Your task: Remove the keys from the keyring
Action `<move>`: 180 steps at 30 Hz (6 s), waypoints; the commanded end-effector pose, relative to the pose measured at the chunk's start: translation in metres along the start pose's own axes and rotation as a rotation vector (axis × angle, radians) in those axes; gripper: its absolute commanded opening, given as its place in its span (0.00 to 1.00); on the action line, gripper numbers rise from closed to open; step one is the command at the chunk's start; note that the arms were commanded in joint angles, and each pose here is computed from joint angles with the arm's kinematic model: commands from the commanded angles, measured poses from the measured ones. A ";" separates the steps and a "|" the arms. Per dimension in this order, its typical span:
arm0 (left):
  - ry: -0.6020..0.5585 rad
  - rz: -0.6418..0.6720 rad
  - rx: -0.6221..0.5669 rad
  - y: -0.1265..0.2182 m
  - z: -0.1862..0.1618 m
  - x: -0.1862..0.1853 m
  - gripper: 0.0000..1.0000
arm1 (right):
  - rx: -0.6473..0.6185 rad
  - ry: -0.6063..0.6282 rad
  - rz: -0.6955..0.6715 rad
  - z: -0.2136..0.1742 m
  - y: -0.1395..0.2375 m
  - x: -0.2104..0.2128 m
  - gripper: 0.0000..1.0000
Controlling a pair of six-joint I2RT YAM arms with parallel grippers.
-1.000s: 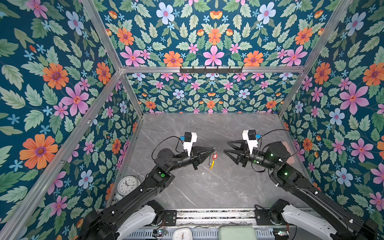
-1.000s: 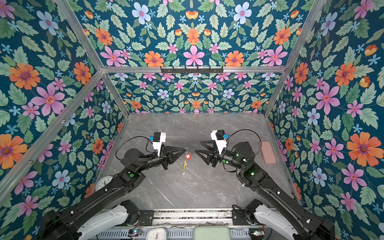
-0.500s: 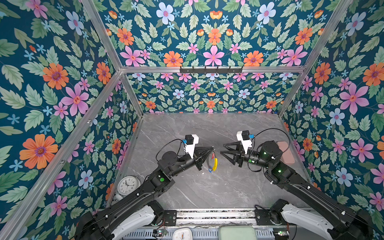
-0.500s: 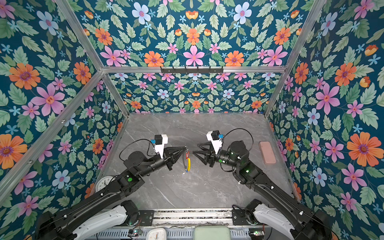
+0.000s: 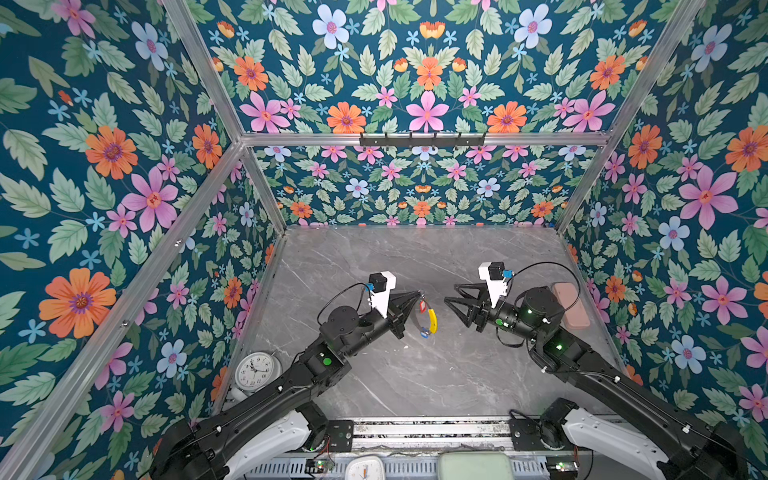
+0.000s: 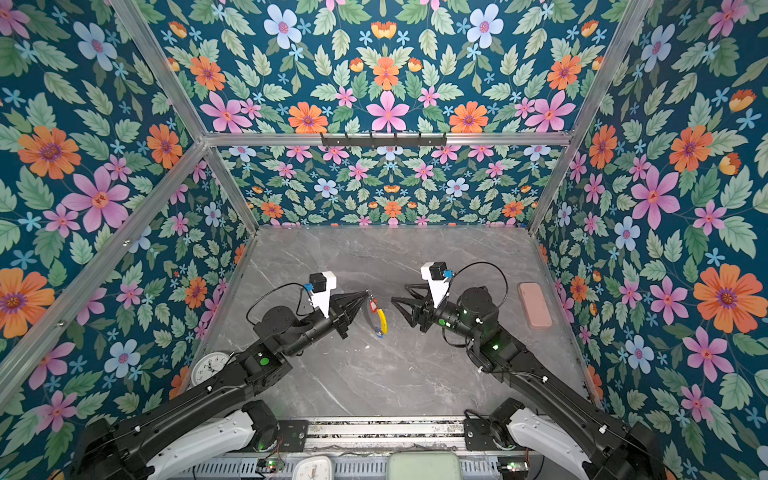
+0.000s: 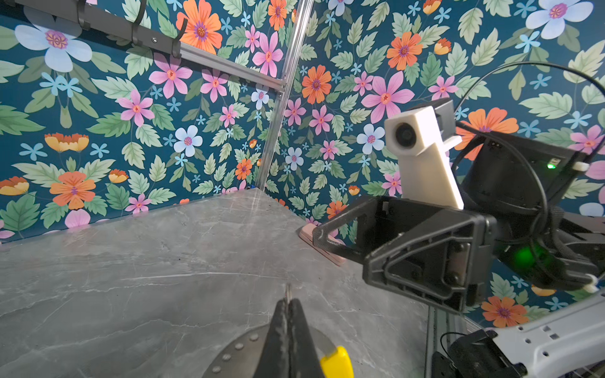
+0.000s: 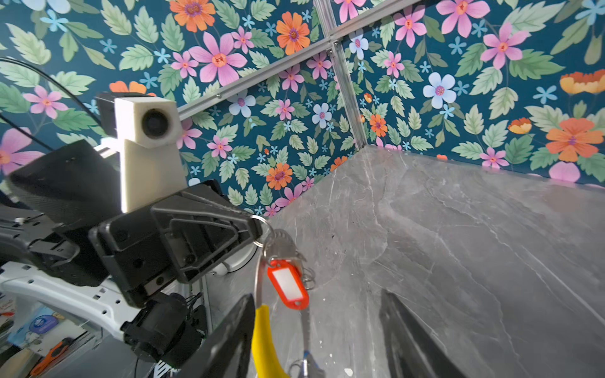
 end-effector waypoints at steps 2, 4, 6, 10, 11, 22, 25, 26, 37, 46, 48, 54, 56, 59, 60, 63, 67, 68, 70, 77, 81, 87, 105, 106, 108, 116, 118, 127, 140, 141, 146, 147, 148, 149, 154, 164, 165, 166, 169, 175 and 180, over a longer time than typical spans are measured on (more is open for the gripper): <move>-0.028 -0.029 -0.059 0.000 0.012 -0.006 0.00 | -0.008 0.020 -0.006 0.008 -0.001 0.000 0.66; -0.027 -0.040 -0.059 -0.001 0.012 -0.007 0.00 | 0.034 0.074 0.062 0.005 -0.002 0.010 0.64; -0.029 -0.056 -0.055 -0.001 0.011 -0.009 0.00 | 0.027 0.087 0.097 0.006 -0.002 0.015 0.62; -0.035 -0.160 -0.054 0.004 0.007 -0.023 0.00 | 0.011 0.080 0.234 0.011 -0.003 0.023 0.54; -0.038 -0.197 -0.056 0.007 0.008 -0.028 0.00 | 0.009 0.068 0.281 0.013 -0.003 0.026 0.52; -0.023 -0.376 -0.064 0.024 0.008 -0.054 0.00 | 0.006 0.026 0.566 0.030 -0.005 0.054 0.41; -0.020 -0.370 -0.070 0.023 0.009 -0.053 0.00 | 0.032 0.036 0.581 0.026 -0.010 0.062 0.39; -0.019 -0.370 -0.072 0.023 0.009 -0.053 0.00 | 0.042 0.038 0.580 0.024 -0.011 0.064 0.36; -0.012 -0.341 -0.092 0.024 0.008 -0.047 0.00 | 0.056 0.013 0.571 0.022 -0.013 0.067 0.22; -0.007 -0.325 -0.096 0.021 0.007 -0.044 0.00 | 0.068 0.006 0.558 0.020 -0.013 0.066 0.06; -0.005 -0.324 -0.098 0.021 0.008 -0.044 0.00 | 0.074 0.004 0.554 0.019 -0.014 0.066 0.01; 0.011 -0.320 -0.071 0.020 0.005 -0.044 0.13 | 0.112 0.019 0.531 0.016 -0.011 0.065 0.00; 0.020 -0.310 -0.056 0.021 0.005 -0.043 0.26 | 0.151 0.035 0.513 0.013 -0.008 0.065 0.00; 0.027 -0.292 -0.031 0.025 0.005 -0.041 0.36 | 0.223 0.062 0.489 0.009 -0.005 0.063 0.00; 0.031 -0.286 -0.019 0.025 0.005 -0.040 0.36 | 0.241 0.074 0.483 0.009 -0.004 0.063 0.00; 0.047 -0.316 0.030 0.026 0.004 -0.042 0.36 | 0.296 0.094 0.464 0.006 -0.002 0.061 0.00; 0.064 -0.370 0.138 0.021 -0.007 -0.048 0.36 | 0.347 0.112 0.455 0.007 -0.001 0.061 0.00; 0.068 -0.381 0.159 0.020 -0.009 -0.050 0.36 | 0.355 0.117 0.452 0.008 -0.001 0.060 0.00; 0.077 -0.405 0.197 0.018 -0.013 -0.052 0.34 | 0.371 0.123 0.448 0.010 -0.001 0.060 0.00; 0.086 -0.420 0.230 0.016 -0.018 -0.053 0.27 | 0.399 0.150 0.433 0.014 -0.002 0.060 0.00; 0.084 -0.427 0.236 0.015 -0.018 -0.054 0.23 | 0.417 0.160 0.432 0.013 -0.002 0.060 0.00; 0.079 -0.373 0.225 0.014 -0.014 -0.046 0.26 | 0.434 0.173 0.430 0.011 -0.002 0.060 0.00; 0.174 -0.528 0.200 0.020 -0.004 -0.044 0.25 | 0.405 0.177 0.454 0.015 -0.009 0.064 0.00; 0.177 -0.523 0.205 0.019 -0.006 -0.042 0.24 | 0.401 0.177 0.459 0.016 -0.010 0.065 0.00; 0.182 -0.515 0.211 0.017 -0.008 -0.040 0.24 | 0.398 0.179 0.464 0.016 -0.011 0.066 0.00; 0.180 -0.514 0.217 0.016 -0.009 -0.040 0.17 | 0.386 0.179 0.469 0.019 -0.012 0.068 0.00; 0.181 -0.524 0.211 0.017 -0.008 -0.041 0.14 | 0.383 0.179 0.467 0.020 -0.012 0.068 0.00; 0.194 -0.542 0.193 0.017 -0.005 -0.043 0.01 | 0.369 0.176 0.461 0.023 -0.014 0.068 0.00; 0.202 -0.527 0.034 0.019 0.016 -0.042 0.00 | 0.130 0.113 0.333 0.042 -0.017 0.057 0.42; 0.201 -0.525 0.017 0.020 0.018 -0.042 0.00 | 0.091 0.098 0.319 0.044 -0.016 0.056 0.42; 0.202 -0.527 -0.065 0.023 0.028 -0.042 0.00 | -0.107 0.038 0.282 0.057 -0.003 0.054 0.42; 0.205 -0.530 -0.075 0.024 0.029 -0.042 0.00 | -0.125 0.029 0.292 0.059 -0.002 0.055 0.42; 0.208 -0.533 -0.086 0.024 0.031 -0.042 0.00 | -0.132 0.020 0.311 0.060 -0.001 0.057 0.42; 0.212 -0.535 -0.095 0.024 0.031 -0.042 0.00 | -0.133 0.012 0.326 0.060 -0.001 0.059 0.41; 0.223 -0.534 -0.130 0.025 0.033 -0.039 0.00 | -0.151 -0.024 0.384 0.061 -0.004 0.063 0.37; 0.225 -0.540 -0.148 0.024 0.034 -0.039 0.00 | -0.114 -0.073 0.462 0.053 -0.017 0.067 0.26; 0.224 -0.538 -0.149 0.024 0.034 -0.039 0.00 | -0.112 -0.074 0.466 0.053 -0.018 0.067 0.25; 0.224 -0.536 -0.148 0.024 0.034 -0.038 0.00 | -0.106 -0.078 0.469 0.052 -0.019 0.067 0.24; 0.223 -0.532 -0.151 0.023 0.034 -0.038 0.00 | -0.096 -0.084 0.484 0.050 -0.021 0.070 0.21; 0.225 -0.525 -0.150 0.022 0.033 -0.036 0.00 | -0.091 -0.088 0.485 0.047 -0.022 0.070 0.13; 0.227 -0.525 -0.146 0.021 0.032 -0.036 0.00 | -0.083 -0.090 0.481 0.047 -0.022 0.069 0.01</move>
Point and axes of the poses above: each gripper's point midway between its finger pads, its own y axis back along the fingers, its own x axis along the line the jaws close on, z = x × y, the point moved 3 cm from there along y, back along the fingers, and after that the axes turned 8 degrees about y, right-handed, at the moved point
